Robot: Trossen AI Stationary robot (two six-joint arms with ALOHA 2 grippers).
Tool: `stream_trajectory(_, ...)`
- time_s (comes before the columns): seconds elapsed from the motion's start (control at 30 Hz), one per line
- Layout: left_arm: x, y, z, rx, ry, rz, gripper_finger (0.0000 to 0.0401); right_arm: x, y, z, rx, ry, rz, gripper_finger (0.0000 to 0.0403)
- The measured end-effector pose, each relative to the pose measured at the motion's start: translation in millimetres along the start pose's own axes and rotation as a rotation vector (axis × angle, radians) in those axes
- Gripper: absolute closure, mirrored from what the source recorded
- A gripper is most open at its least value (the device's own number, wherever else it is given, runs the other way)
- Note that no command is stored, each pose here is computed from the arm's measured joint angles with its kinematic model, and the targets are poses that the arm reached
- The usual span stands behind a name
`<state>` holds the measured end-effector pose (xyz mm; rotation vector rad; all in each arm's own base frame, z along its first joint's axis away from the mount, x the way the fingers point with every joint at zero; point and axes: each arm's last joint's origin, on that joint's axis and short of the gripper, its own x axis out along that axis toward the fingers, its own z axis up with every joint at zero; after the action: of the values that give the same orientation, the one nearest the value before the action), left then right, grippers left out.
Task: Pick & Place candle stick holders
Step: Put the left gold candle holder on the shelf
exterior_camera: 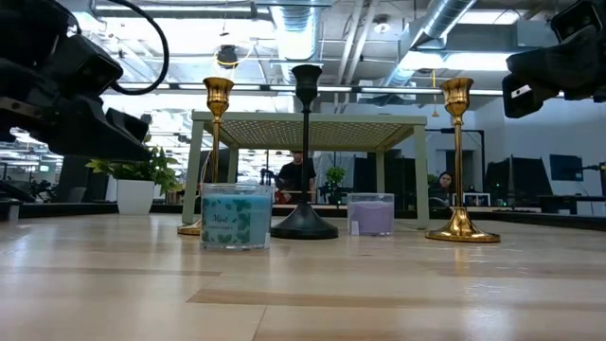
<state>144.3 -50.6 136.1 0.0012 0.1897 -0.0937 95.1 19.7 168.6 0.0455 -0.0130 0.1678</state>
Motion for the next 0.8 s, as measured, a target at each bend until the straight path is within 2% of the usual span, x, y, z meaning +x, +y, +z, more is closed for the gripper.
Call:
stream_trajectory(0.17,6.6,-0.7,-1.6,-0.014,-0.028,0.05,0.0398,0.0,0.0,-0.1,0.0,0.001,0.0,0.0403)
stream_trajectory(0.33,20.6,-8.5,-3.2,-0.037,0.018,0.121,0.0398,0.0,0.0,0.0,0.0,0.0,0.0,0.0403)
stream_trajectory(0.57,40.7,-27.4,-1.9,0.068,0.061,0.18,0.0399,0.0,0.0,-0.1,0.0,0.0,0.0,0.0403)
stream_trajectory(0.8,41.9,-27.7,-6.5,-0.005,0.075,0.188,0.0394,0.0,0.0,0.0,0.0,0.0,0.0,0.0403)
